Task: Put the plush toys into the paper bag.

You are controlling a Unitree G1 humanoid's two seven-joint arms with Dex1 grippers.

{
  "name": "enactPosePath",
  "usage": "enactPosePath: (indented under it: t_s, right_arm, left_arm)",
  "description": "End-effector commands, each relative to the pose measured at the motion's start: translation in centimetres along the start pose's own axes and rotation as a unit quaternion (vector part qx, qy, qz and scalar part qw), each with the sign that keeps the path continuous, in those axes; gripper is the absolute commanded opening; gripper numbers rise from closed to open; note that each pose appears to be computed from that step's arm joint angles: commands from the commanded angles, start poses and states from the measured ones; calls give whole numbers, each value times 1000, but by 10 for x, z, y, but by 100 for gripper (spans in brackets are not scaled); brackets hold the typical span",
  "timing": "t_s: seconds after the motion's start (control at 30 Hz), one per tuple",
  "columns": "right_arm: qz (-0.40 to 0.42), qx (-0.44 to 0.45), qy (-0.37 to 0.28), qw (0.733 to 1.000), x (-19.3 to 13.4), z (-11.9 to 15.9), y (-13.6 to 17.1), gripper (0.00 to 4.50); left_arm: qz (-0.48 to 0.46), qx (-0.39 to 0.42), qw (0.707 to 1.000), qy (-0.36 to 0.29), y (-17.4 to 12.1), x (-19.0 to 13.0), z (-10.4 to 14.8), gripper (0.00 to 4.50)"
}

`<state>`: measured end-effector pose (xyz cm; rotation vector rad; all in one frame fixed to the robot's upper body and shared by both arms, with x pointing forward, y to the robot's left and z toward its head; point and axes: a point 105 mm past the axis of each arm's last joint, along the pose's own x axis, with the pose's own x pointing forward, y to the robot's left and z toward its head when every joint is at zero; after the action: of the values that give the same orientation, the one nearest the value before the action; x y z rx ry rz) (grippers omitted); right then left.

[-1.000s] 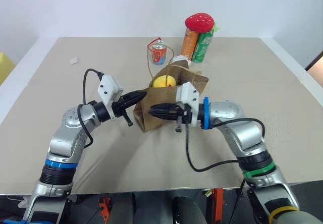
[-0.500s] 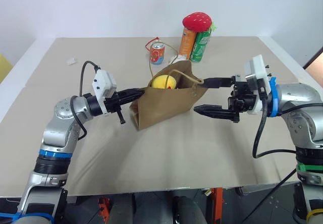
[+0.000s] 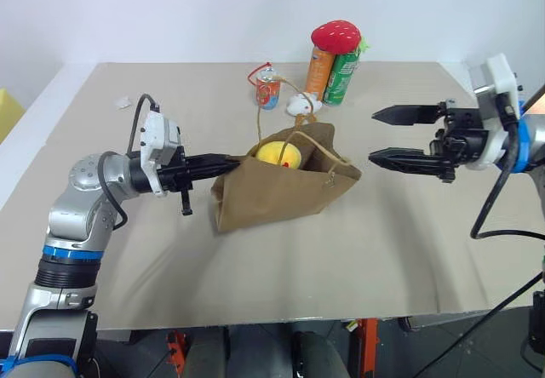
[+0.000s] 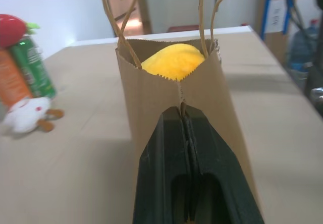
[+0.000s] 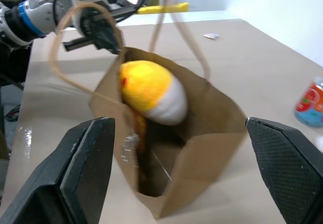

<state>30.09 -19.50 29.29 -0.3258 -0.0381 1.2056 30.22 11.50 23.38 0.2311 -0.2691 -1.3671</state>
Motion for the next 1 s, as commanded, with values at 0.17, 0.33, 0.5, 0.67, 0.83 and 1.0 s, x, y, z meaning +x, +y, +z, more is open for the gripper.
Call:
enactPosePath:
  t_s: [0.17,0.33,0.5,0.67,0.83,1.0]
  right_arm:
    - [-3,-35,-16,999,-6,19,1,447]
    - [0,-35,-12,999,-5,16,2,447]
    - [14,-30,-14,999,-1,14,6,447]
    - [40,-23,-15,999,6,12,11,447]
    - [50,-19,-19,998,11,8,12,450]
    - [43,-17,-10,999,10,-2,6,450]
  left_arm:
    - [-74,26,996,-48,-26,24,30,0]
    - [-89,14,995,-48,-34,27,26,0]
    - [-98,5,995,-8,-39,21,2,0]
    - [-84,21,995,40,-31,9,-16,0]
    - [-72,30,996,45,-22,2,-3,141]
    - [-70,11,996,46,-28,-5,14,337]
